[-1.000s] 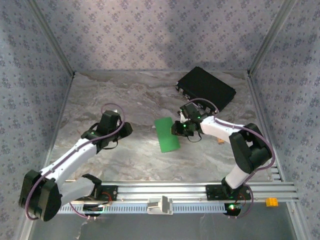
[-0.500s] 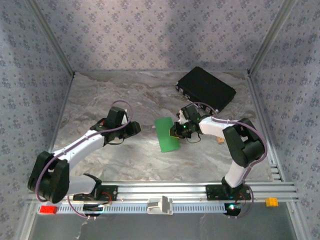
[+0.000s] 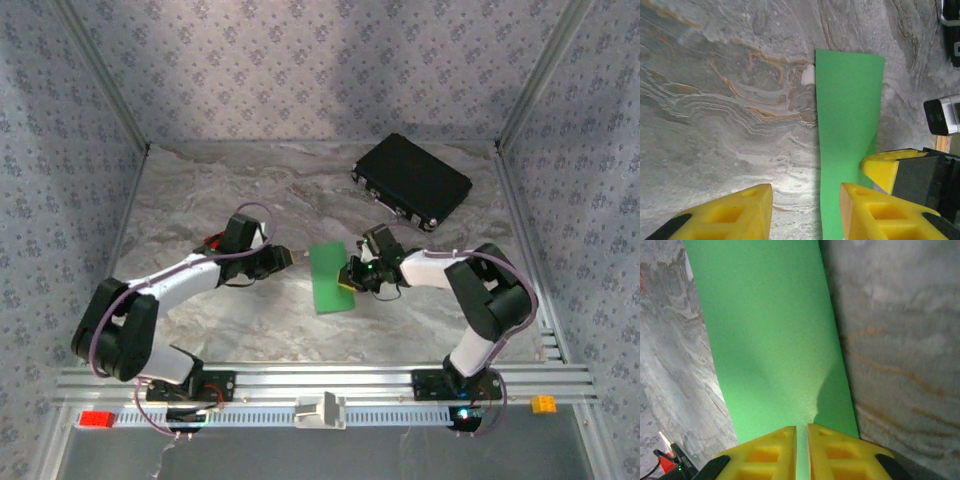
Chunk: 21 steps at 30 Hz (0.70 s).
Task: Fold a paper plane with a square sheet of paper (pick it up from the middle)
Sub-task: Turn over the paper at the center of the table.
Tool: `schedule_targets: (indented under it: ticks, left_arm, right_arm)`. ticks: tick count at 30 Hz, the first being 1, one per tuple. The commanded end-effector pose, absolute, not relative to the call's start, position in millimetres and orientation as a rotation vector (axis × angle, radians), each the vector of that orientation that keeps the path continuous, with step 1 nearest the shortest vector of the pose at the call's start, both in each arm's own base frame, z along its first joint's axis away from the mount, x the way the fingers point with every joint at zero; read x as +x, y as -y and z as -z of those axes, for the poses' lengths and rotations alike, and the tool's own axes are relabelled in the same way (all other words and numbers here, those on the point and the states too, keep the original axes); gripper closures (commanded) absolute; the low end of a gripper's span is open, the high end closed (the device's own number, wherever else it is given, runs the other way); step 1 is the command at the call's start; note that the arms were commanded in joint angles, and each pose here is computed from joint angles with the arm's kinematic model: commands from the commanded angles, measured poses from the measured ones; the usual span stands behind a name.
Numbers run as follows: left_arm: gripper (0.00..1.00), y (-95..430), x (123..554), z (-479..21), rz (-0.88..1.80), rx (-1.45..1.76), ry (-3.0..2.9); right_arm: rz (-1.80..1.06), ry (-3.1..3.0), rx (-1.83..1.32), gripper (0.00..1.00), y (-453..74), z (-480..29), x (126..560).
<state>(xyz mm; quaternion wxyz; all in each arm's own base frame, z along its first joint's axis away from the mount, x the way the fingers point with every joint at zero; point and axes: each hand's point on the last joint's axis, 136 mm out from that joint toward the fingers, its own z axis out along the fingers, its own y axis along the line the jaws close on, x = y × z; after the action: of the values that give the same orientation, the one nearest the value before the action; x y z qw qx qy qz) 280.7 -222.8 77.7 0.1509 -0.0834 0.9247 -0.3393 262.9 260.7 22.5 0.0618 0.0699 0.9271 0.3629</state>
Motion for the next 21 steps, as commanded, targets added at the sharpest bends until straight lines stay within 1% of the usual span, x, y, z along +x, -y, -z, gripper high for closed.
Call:
schedule_targets:
  ticks: [1,6,10,14,21]
  left_arm:
    - [0.60,244.4,284.1,-88.8,1.089,-0.184,-2.632]
    - [0.62,265.8,277.7,-75.5,1.175,-0.174,-2.686]
    - [0.63,280.9,268.2,-61.2,1.244,-0.204,-2.730]
    - [0.65,288.8,256.3,-49.9,1.252,-0.204,-2.781]
    - [0.65,289.2,246.5,-37.6,1.225,-0.205,-2.835]
  right_arm:
    - [-1.161,-2.746,0.273,0.85,-262.8,-40.5,265.3]
    - [-1.105,-2.742,0.262,0.85,-246.4,-41.8,269.0]
    - [-1.146,-2.764,0.226,0.86,-249.8,-35.3,262.8]
    - [-1.134,-2.798,0.225,0.87,-249.7,-24.4,256.6]
    - [-1.031,-2.873,0.302,0.89,-231.6,1.9,245.0]
